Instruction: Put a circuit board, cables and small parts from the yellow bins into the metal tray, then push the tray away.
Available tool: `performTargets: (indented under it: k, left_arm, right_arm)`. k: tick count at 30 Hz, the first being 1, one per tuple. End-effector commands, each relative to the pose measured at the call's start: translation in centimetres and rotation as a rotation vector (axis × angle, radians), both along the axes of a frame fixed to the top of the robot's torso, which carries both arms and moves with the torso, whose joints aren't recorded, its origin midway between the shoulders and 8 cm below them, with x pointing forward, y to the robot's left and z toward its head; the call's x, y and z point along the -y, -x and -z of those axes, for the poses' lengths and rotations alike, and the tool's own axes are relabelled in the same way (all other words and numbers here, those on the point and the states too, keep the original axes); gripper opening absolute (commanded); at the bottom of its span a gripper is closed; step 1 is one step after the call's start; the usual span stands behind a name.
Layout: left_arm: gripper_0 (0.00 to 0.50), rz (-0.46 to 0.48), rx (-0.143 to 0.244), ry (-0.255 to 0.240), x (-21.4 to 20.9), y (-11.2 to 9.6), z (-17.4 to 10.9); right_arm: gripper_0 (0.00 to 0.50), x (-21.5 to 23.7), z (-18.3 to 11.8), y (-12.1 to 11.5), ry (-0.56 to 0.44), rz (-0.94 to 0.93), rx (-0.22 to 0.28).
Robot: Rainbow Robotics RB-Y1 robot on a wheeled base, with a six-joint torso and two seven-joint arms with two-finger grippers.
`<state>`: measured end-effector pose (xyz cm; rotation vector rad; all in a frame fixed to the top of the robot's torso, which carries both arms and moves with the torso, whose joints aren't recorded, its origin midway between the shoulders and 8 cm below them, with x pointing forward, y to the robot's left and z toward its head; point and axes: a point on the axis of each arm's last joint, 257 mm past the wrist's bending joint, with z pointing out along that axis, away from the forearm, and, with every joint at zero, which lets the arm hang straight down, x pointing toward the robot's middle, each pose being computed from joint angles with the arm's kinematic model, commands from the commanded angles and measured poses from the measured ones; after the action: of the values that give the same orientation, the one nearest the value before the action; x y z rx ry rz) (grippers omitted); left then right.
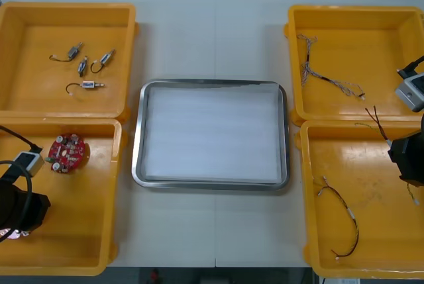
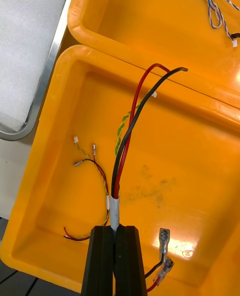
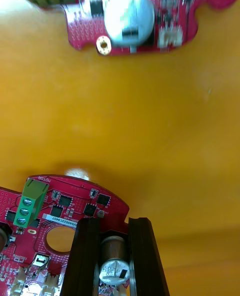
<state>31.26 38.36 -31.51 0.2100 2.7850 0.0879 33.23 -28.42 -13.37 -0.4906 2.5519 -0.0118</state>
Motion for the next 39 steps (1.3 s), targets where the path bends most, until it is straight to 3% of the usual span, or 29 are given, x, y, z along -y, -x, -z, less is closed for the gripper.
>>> performTargets:
  k: [1, 9, 19, 23, 29, 39]
  left_arm:
    - [0.000, 0.078, 0.070, -0.062, -0.6, -2.8, -4.7]
    - [0.000, 0.056, 0.106, -0.078, 0.3, -4.7, -10.0]
    - [0.000, -0.016, 0.118, 0.024, 4.7, -6.0, -16.1]
    - [0.000, 0.004, 0.120, 0.030, 6.6, -6.5, -17.6]
    - [0.000, 0.042, 0.129, 0.032, 10.3, -7.4, -18.2]
    - [0.000, 0.098, 0.140, 0.103, 18.0, -8.8, -18.9]
  right_arm:
    - [0.000, -0.6, -0.5, 0.2, 0.016, -0.028, 0.017]
    - [0.000, -0.6, -0.5, 0.2, 0.014, -0.027, 0.018]
    - [0.000, -0.6, -0.5, 0.2, 0.015, -0.027, 0.018]
    - [0.000, -0.7, -0.5, 0.2, 0.014, -0.028, 0.020]
    - [0.000, -0.6, -0.5, 0.2, 0.015, -0.027, 0.018]
    - [0.000, -0.6, -0.5, 0.2, 0.016, -0.027, 0.018]
